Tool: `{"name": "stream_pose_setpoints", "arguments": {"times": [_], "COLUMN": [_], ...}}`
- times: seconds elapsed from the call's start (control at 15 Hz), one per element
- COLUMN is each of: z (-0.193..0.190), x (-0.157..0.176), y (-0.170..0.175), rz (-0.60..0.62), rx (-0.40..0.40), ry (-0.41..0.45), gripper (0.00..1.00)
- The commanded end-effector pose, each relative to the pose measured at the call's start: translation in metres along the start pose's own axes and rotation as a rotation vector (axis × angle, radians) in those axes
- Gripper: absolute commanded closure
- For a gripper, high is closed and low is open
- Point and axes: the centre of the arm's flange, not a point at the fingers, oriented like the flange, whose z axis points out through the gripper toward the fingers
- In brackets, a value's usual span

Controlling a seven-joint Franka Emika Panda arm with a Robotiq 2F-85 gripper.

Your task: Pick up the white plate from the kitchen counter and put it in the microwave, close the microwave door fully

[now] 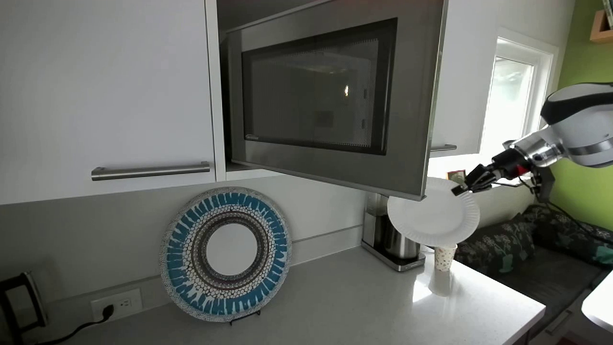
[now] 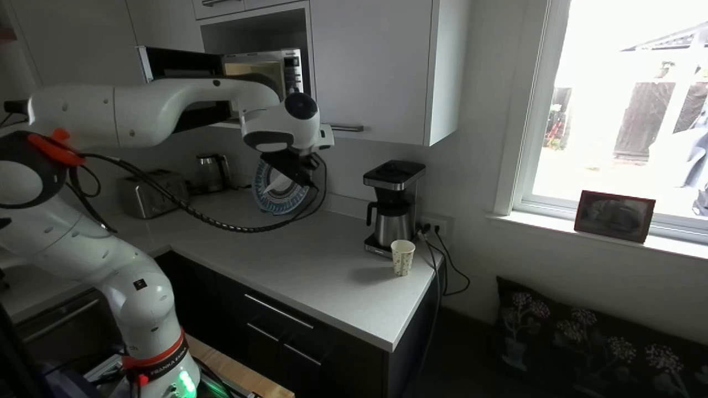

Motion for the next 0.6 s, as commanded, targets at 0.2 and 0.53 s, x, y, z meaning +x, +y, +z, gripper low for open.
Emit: {"name": "stream_pose_setpoints", "arguments": {"times": [0.2, 0.53], "z": [-0.030, -0.032], "x": [0.025, 0.028], "y": [-0.041, -0.047], "rz": [0.016, 0.021], "rx": [0.028, 0.035], "ry": [0.063, 0.067], "gripper": [0.98, 0.98]}}
